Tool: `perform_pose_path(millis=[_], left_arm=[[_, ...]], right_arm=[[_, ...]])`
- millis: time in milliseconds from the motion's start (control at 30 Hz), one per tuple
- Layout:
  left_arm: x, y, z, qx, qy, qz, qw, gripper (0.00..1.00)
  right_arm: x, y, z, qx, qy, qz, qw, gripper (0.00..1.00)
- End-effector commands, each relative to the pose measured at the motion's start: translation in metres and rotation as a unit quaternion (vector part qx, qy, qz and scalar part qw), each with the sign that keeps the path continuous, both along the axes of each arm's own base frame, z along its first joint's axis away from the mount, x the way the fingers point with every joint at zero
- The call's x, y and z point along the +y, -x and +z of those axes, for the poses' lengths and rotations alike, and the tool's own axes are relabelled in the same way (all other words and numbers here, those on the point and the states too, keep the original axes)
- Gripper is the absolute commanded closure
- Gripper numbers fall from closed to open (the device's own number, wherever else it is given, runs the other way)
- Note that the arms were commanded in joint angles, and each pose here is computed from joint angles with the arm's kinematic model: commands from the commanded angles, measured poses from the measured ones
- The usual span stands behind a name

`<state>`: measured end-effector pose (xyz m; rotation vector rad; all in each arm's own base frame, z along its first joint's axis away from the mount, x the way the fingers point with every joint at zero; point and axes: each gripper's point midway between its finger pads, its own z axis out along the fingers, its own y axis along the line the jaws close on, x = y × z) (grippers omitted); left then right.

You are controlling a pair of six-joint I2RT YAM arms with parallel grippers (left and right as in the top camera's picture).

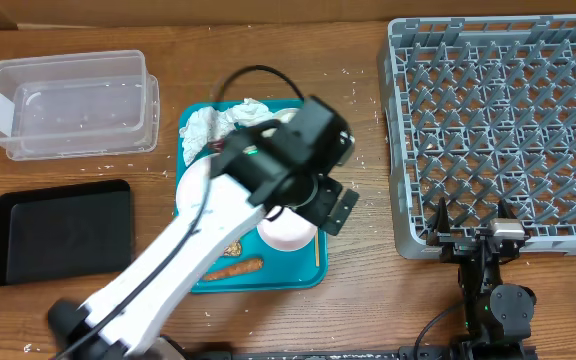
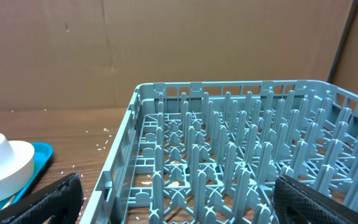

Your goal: Sort waste into correct bins and load items into the dishwasher

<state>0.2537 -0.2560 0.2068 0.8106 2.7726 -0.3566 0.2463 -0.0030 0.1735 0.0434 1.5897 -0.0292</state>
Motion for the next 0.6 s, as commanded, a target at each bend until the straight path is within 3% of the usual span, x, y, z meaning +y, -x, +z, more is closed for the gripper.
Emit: perform_pose_path(millis=[0, 200, 567], left_arm=[[0.006, -0.003, -0.021, 0.021, -0.048, 0.016, 0.999, 0.00], [0.015, 0.007, -0.058, 0.096, -0.107, 0.067, 0.987, 0.00], [0.012, 0.014, -0.103, 0.172, -0.150, 0.115, 0.967, 0.00]], right_arm=[[-0.001, 0.000, -0.001, -0.004, -0.002, -0.002, 1.000, 0.00], [-0.001, 0.000, -0.001, -0.004, -0.002, -0.002, 1.000, 0.00], [-0.001, 0.000, -0.001, -0.004, -0.002, -0.002, 1.000, 0.00]])
